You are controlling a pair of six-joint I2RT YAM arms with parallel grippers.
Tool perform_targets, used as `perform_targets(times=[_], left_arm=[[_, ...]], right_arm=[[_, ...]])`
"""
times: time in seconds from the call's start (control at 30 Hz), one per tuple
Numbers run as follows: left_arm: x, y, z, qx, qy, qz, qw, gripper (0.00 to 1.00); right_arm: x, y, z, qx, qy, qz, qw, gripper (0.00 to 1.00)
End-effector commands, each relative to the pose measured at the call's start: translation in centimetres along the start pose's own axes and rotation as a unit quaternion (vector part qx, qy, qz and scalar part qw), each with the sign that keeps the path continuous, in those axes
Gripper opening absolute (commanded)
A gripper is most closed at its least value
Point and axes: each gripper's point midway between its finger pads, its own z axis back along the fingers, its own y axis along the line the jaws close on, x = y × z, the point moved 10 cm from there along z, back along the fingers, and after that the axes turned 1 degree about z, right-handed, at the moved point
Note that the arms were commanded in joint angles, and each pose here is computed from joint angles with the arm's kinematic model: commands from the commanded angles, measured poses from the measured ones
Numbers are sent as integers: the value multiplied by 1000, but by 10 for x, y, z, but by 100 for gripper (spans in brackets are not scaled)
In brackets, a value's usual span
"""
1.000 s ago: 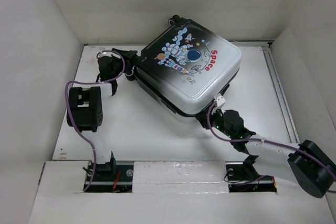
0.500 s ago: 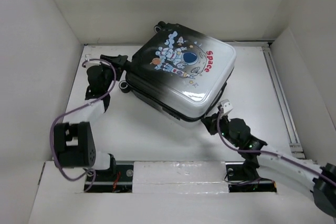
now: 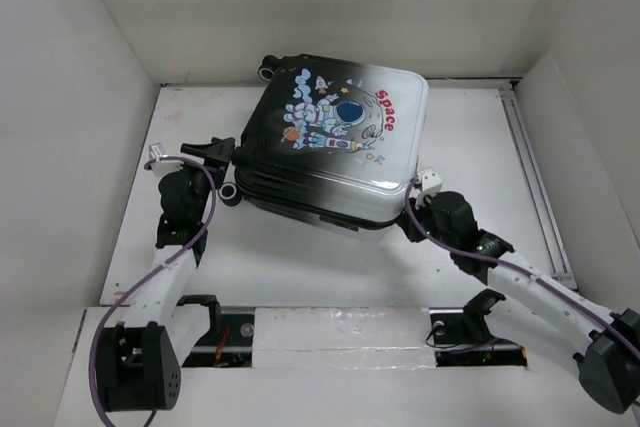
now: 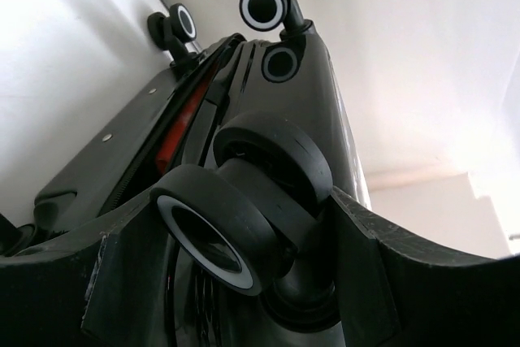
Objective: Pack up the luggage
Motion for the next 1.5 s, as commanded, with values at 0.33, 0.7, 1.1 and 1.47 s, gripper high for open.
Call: perform_targets(times=[0.33, 0.7, 1.1, 1.47], left_arm=[[-1, -7, 21, -55, -16, -60, 997, 0], [2, 12, 1, -34, -28, -28, 999, 0], [-27, 17, 19, -65, 49, -52, 995, 0], [-29, 23, 22, -73, 45, -47, 995, 0]], right_arm=[[2, 72, 70, 217, 39, 39, 975, 0], [61, 53, 63, 136, -91, 23, 986, 0], [170, -75, 8, 96, -152, -12, 984, 0], [14, 12, 33, 119, -27, -37, 992, 0]])
